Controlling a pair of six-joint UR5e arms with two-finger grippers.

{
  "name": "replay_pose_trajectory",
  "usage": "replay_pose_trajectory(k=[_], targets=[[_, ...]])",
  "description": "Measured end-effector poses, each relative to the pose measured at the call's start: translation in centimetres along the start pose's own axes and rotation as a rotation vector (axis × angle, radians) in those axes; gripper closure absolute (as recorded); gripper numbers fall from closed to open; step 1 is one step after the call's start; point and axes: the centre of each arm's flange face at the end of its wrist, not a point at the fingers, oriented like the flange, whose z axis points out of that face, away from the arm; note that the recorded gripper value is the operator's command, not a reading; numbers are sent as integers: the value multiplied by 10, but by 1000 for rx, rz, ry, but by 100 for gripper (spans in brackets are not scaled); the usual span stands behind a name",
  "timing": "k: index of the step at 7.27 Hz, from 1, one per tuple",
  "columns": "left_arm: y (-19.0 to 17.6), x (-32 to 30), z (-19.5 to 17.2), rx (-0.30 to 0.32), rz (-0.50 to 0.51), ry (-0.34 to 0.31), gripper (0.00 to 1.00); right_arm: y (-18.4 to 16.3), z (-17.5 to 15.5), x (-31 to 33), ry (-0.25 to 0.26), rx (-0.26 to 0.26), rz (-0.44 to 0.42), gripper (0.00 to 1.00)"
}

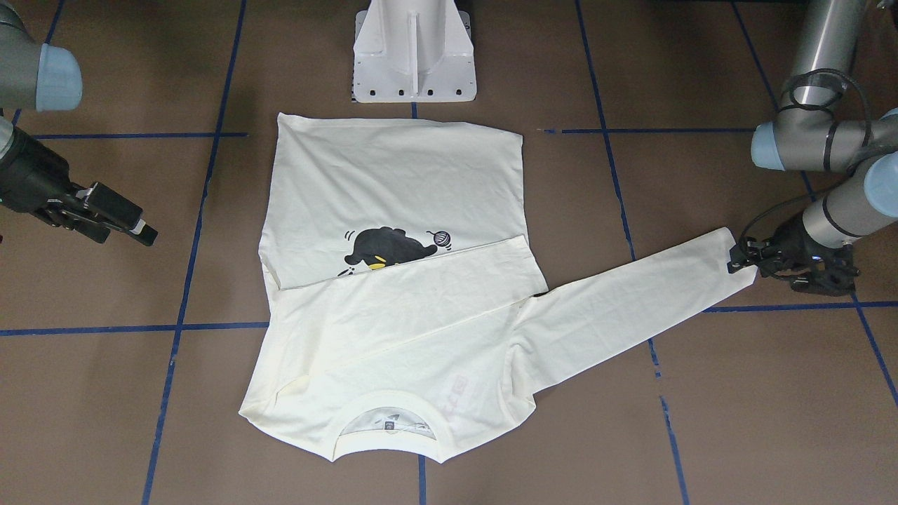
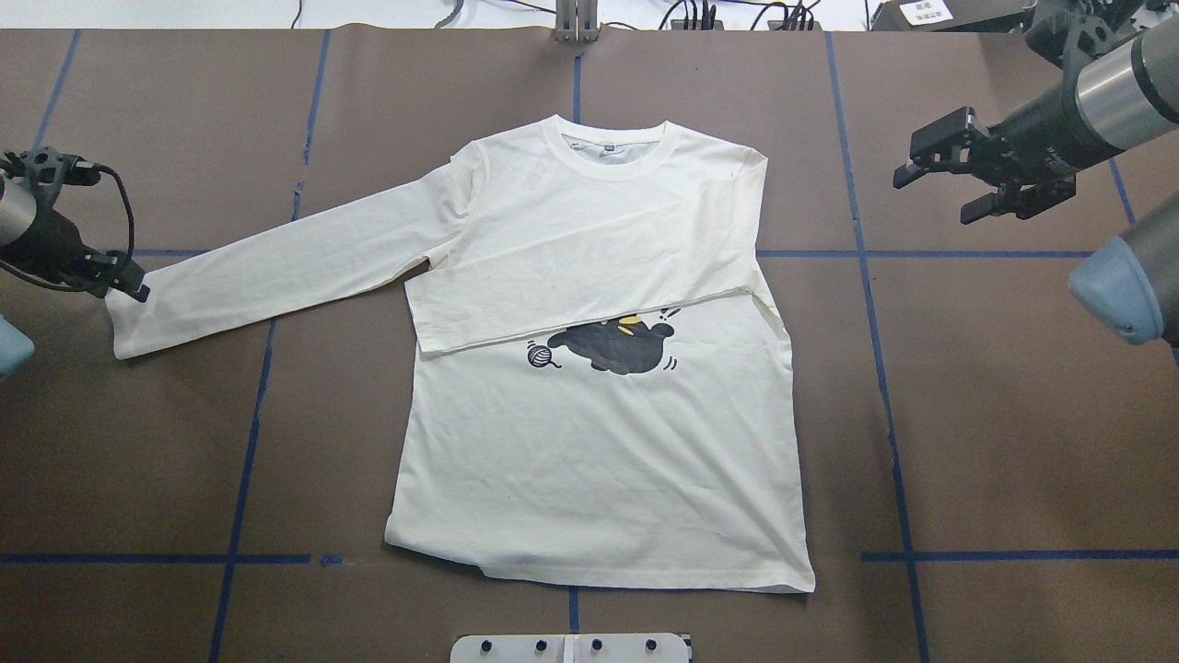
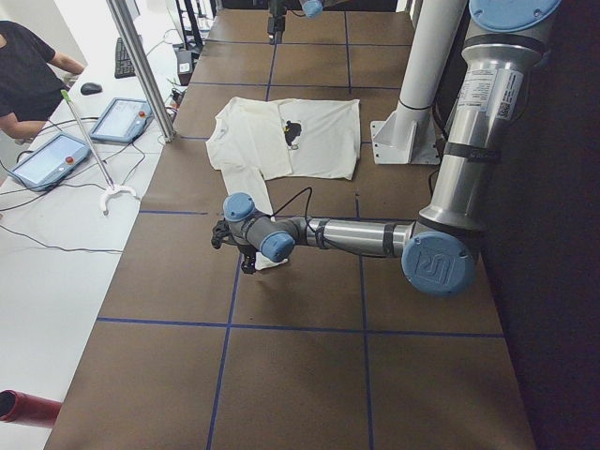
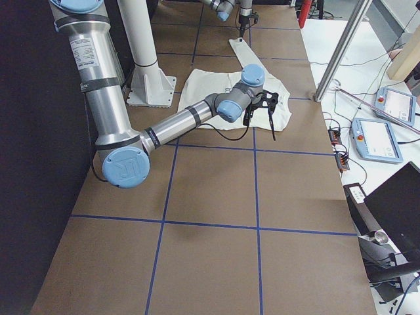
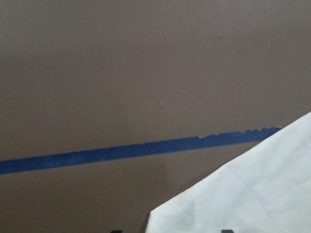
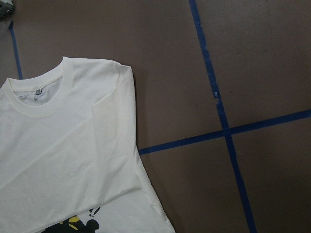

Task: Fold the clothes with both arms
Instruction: 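Release the sleeve and withdraw the right gripper while the left gripper approaches the other cuff, then grasp the other sleeve cuff with the left gripper and fold it across the chest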

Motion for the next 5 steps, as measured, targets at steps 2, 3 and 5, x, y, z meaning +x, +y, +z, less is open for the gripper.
replay_pose_trajectory(k=[2,3,5], targets=[[1,2,0,-3,4,1,100,0,-1,0,0,1,-1,0],[1,10,-9,8,15,13,100,1,-1,0,-1,1,-1,0],[-1,71,-65,48,42,76,100,1,-3,1,-2,0,0,0]])
